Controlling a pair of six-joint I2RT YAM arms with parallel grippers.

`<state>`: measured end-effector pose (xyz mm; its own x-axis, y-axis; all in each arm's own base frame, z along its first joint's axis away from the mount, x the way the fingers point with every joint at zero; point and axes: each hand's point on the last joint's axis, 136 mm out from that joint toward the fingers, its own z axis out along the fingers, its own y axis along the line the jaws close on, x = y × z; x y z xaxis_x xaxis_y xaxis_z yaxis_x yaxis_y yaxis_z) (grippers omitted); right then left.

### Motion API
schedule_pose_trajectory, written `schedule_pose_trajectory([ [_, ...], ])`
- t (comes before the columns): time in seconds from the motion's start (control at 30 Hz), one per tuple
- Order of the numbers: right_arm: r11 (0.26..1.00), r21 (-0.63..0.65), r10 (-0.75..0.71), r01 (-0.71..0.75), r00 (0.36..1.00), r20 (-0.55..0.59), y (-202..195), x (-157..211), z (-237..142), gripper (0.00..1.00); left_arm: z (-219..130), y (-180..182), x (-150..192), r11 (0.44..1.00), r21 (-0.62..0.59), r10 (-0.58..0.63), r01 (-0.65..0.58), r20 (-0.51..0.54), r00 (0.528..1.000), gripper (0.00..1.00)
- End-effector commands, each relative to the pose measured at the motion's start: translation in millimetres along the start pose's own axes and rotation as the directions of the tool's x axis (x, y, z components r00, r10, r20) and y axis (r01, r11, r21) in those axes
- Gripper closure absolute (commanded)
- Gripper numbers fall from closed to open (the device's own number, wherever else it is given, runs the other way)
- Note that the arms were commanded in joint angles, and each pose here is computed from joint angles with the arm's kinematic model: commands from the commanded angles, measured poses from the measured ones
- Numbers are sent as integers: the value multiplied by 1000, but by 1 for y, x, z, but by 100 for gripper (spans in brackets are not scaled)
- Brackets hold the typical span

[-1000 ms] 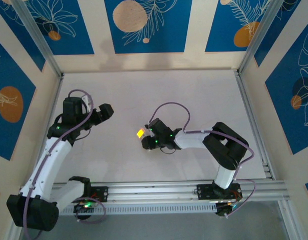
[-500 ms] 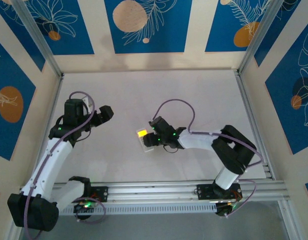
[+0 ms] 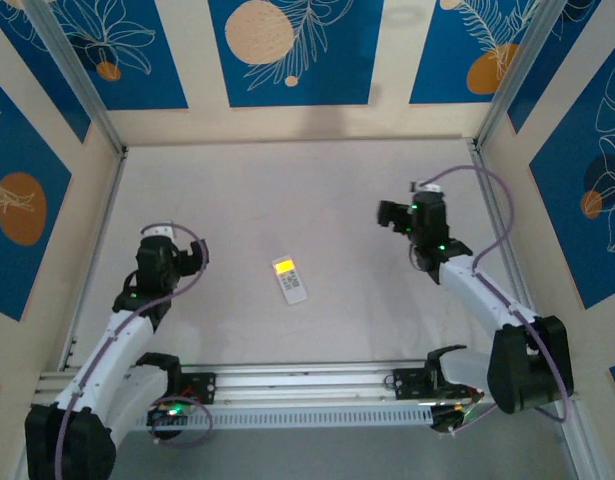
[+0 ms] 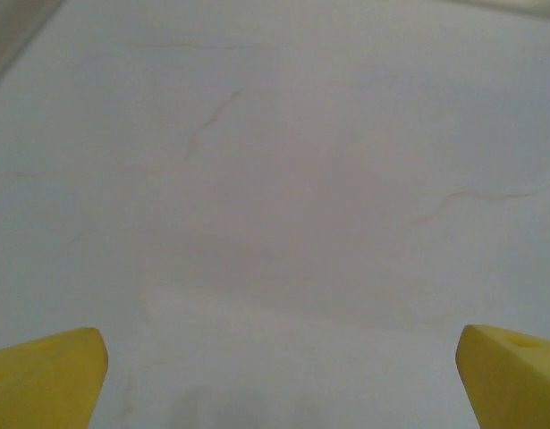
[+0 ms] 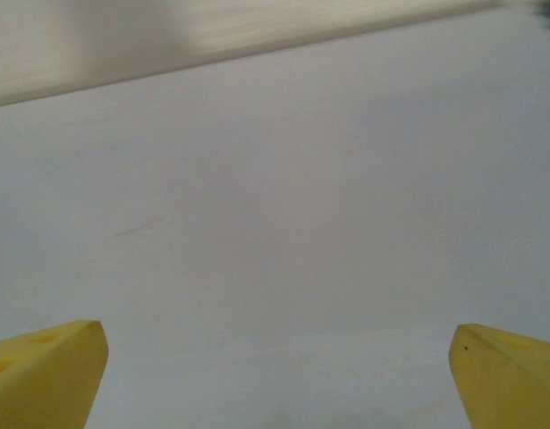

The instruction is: Load the batteries into the remote control

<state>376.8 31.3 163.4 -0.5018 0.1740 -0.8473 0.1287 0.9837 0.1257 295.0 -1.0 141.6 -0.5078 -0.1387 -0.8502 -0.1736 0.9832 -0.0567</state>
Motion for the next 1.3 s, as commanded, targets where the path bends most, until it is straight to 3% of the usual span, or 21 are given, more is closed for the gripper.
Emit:
schedule_pose_trajectory([
  [0.0,996,67,-56,54,998,22,-32,10,14,1,3,23,-20,981,-141,156,-134,159,975,0],
  [0.13,999,47,-10,10,1000,18,-49,29,37,1,17,12,-11,986,-86,160,-145,209,965,0],
  [0.3,986,-88,-131,139,987,96,-12,37,59,1,45,-2,-4,986,-33,166,-163,219,961,0],
  [0.37,988,-114,-98,106,992,76,-16,39,60,1,52,-8,-12,987,-12,158,-160,258,953,0],
  [0.47,971,-220,-55,97,980,191,-14,44,51,1,65,-8,-22,992,-9,124,-127,307,944,0],
  [0.53,974,-197,-84,109,988,130,-13,48,54,1,78,-15,-25,986,11,158,-169,293,943,0],
  [0.63,975,-189,-94,122,984,149,-11,48,53,1,100,-24,-12,978,51,176,-201,304,936,0],
  [0.67,974,-189,-94,123,983,156,-12,48,53,1,100,-28,-10,974,72,182,-214,310,933,0],
  [0.7,974,-190,-93,120,985,144,-12,49,53,1,100,-26,0,974,77,189,-212,238,953,0],
  [0.83,974,-194,-91,118,985,147,-11,48,53,1,105,-13,-7,987,2,157,-162,235,959,0],
  [1.27,974,-194,-93,120,986,141,-11,49,54,1,107,-15,-9,984,7,169,-175,243,955,0],
])
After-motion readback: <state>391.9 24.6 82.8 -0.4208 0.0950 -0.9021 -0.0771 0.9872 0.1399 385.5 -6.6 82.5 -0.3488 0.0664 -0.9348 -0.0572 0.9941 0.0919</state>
